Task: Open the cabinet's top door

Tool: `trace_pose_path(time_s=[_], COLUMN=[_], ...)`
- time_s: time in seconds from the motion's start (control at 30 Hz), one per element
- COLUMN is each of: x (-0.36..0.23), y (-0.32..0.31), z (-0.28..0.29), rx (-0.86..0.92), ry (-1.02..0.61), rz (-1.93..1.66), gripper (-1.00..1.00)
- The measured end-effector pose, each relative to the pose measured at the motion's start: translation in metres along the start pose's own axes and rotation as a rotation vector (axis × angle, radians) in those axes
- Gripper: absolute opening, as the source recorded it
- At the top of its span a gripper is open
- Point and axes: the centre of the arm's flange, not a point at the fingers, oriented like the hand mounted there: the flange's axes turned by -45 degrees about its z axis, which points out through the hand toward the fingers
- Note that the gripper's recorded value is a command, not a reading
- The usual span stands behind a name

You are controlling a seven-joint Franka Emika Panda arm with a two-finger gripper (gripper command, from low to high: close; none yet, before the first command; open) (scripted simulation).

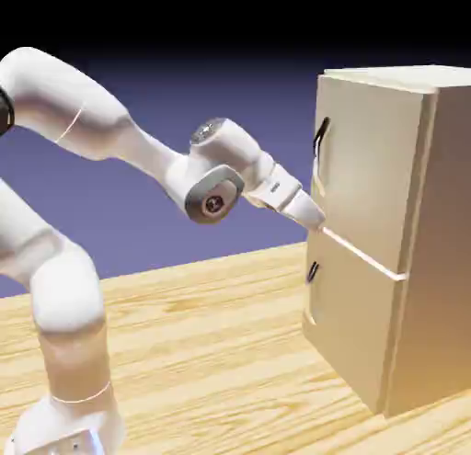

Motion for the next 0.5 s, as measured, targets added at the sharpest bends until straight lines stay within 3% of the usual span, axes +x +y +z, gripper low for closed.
trace_pose_path(time_s=[0.5], x=[0.026], y=[0.018], z=[-0.045], rx=[0.069], ry=[0.128], rz=[0.796], gripper=[0.00])
